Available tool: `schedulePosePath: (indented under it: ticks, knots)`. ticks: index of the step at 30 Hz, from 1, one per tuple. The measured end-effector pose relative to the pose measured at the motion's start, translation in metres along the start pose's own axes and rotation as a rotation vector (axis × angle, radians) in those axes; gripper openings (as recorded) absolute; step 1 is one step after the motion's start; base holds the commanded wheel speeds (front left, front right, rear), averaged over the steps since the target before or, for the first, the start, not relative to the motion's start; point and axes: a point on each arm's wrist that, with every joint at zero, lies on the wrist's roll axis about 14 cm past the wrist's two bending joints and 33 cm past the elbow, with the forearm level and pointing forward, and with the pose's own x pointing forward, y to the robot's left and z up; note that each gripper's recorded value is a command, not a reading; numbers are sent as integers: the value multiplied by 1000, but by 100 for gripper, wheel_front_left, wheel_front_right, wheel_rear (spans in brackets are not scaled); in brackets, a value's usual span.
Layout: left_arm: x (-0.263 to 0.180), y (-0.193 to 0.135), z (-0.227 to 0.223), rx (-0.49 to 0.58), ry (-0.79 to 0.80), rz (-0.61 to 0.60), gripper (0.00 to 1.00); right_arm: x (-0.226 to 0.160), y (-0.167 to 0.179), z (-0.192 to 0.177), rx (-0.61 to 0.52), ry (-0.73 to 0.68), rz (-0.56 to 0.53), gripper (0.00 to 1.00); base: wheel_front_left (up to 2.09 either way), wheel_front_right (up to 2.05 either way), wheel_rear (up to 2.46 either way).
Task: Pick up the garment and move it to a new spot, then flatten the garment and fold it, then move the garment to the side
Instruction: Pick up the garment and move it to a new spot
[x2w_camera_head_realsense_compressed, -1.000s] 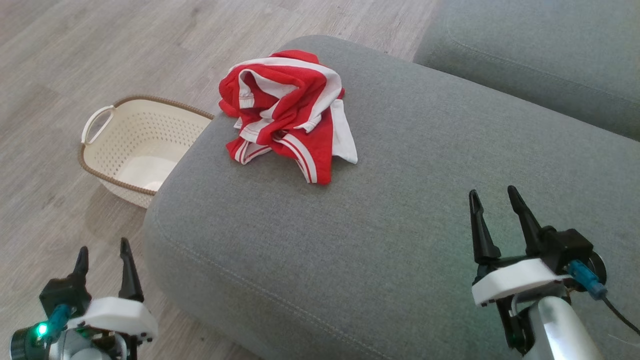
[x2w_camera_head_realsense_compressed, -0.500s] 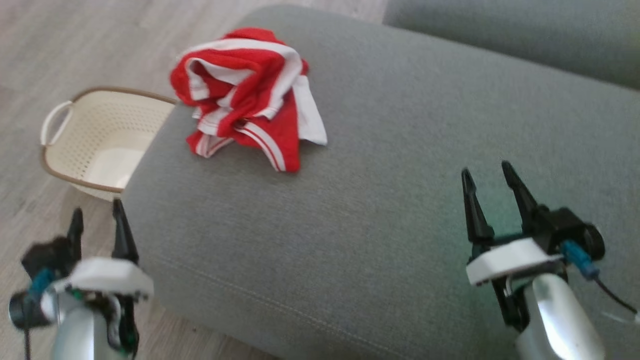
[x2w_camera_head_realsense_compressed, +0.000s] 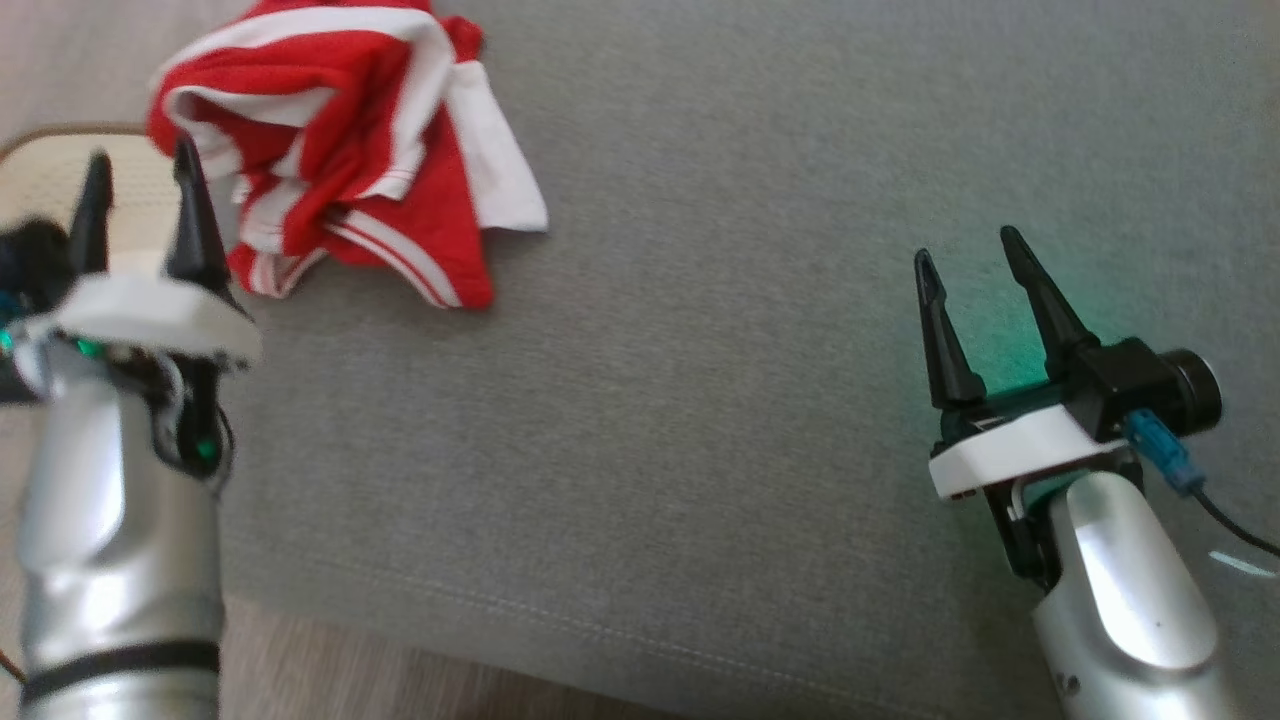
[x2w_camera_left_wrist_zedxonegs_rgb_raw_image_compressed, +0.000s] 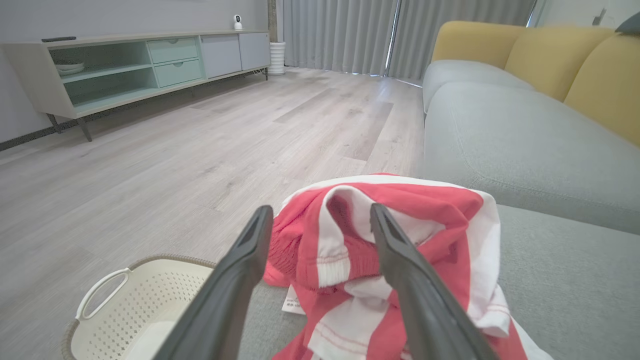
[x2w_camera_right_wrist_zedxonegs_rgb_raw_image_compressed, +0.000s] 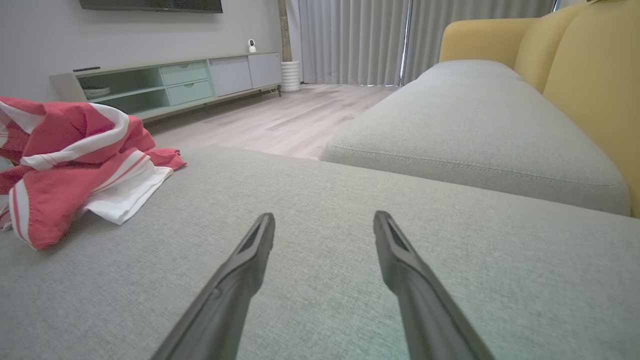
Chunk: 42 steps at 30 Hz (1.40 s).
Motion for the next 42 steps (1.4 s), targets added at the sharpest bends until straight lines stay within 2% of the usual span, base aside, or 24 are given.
schedulePosePath:
  ticks: [8,17,18,19,25,30,36,37,42]
  knots:
    - [37,-12,-38,107,139,-53,100,0,-21,-11,3,18,-43,100,0,0,0]
    - [67,-21,-57,164,223,-69,100,-1,-40,-17,6,22,-88,100,0,0,0]
    - [70,-24,-59,172,228,-77,44,-1,-41,-16,5,19,-92,100,0,0,0]
    - [72,-26,-60,173,231,-80,0,-1,-43,-15,5,18,-96,100,0,0,0]
    - [83,-40,-55,166,210,-107,0,-4,-51,-14,9,14,-122,100,0,0,0]
    - [94,-62,-28,175,120,-164,0,-10,-60,-7,18,1,-154,100,0,0,0]
    - [100,-116,12,151,-13,-286,0,-20,-70,6,53,-30,-198,100,0,0,0]
    - [100,-116,12,151,-13,-286,0,-20,-70,6,53,-30,-198,100,0,0,0]
    - [90,-181,31,98,-79,-423,0,-38,-80,12,74,-40,-245,100,0,0,0]
